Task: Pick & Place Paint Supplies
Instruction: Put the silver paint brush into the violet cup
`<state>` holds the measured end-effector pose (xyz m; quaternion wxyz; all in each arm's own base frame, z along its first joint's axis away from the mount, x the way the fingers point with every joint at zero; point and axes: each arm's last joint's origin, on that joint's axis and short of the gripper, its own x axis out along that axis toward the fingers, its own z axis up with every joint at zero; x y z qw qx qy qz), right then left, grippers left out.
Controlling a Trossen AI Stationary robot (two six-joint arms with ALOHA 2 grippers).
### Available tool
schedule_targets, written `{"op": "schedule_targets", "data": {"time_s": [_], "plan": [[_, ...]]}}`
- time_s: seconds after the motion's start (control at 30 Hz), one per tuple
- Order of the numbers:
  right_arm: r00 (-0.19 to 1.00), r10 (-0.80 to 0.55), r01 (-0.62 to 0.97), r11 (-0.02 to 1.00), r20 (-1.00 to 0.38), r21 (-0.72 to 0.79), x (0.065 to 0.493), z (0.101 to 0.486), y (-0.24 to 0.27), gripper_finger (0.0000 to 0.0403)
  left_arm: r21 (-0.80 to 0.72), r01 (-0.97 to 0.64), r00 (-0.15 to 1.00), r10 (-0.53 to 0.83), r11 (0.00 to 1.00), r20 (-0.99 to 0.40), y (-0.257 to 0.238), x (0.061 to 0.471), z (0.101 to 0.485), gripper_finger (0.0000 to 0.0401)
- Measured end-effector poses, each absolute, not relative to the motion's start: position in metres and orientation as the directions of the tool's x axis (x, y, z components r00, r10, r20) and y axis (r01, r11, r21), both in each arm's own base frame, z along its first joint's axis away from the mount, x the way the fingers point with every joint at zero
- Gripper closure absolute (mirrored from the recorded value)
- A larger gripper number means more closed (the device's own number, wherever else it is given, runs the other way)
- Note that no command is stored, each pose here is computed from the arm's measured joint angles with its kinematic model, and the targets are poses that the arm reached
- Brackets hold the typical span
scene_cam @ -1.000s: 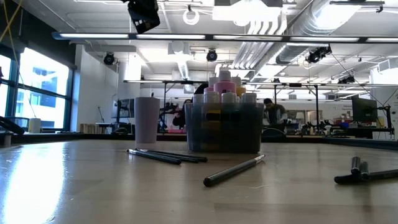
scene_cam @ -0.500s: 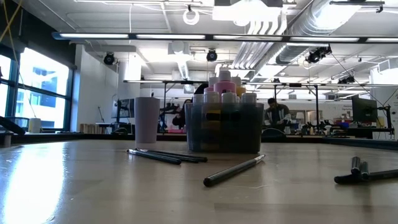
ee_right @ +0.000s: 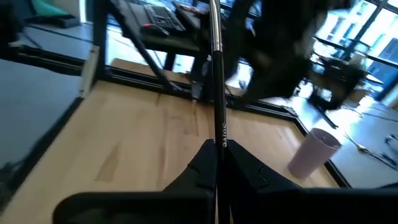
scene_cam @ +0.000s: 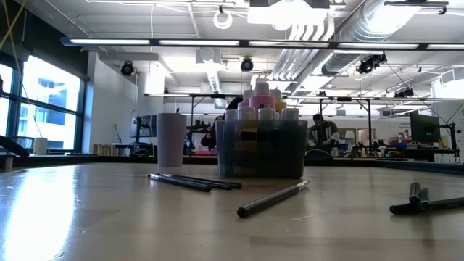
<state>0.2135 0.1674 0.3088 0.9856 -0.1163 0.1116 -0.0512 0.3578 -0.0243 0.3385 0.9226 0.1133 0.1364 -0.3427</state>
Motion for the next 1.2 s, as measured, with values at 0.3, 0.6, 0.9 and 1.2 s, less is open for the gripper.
{"op": "schedule_targets", "data": {"time_s": [0.3,0.6,0.9,1.2], "plan": [[0.975,-0.157,0.11,0.956,-0.159,-0.271,0.184,0.31,0.194,0.0397,-0.071,0.566,0.757,-0.552,0.821,-0.349,-0.023,0.377,0.319,0.027],[0.975,-0.173,0.132,0.957,-0.141,-0.26,0.181,0.312,0.196,0.0397,-0.106,0.298,0.856,-0.315,0.949,-0.41,-0.016,0.379,0.316,0.0269],[0.98,-0.145,0.114,0.971,-0.139,-0.209,0.193,0.315,0.188,0.0397,0.069,0.316,0.944,-0.307,0.946,-0.123,-0.019,0.345,0.333,0.0269],[0.978,-0.135,0.105,0.977,-0.159,-0.183,0.218,0.315,0.165,0.0397,0.248,0.225,0.911,-0.293,0.942,0.289,-0.021,0.281,0.296,0.0269]]}}
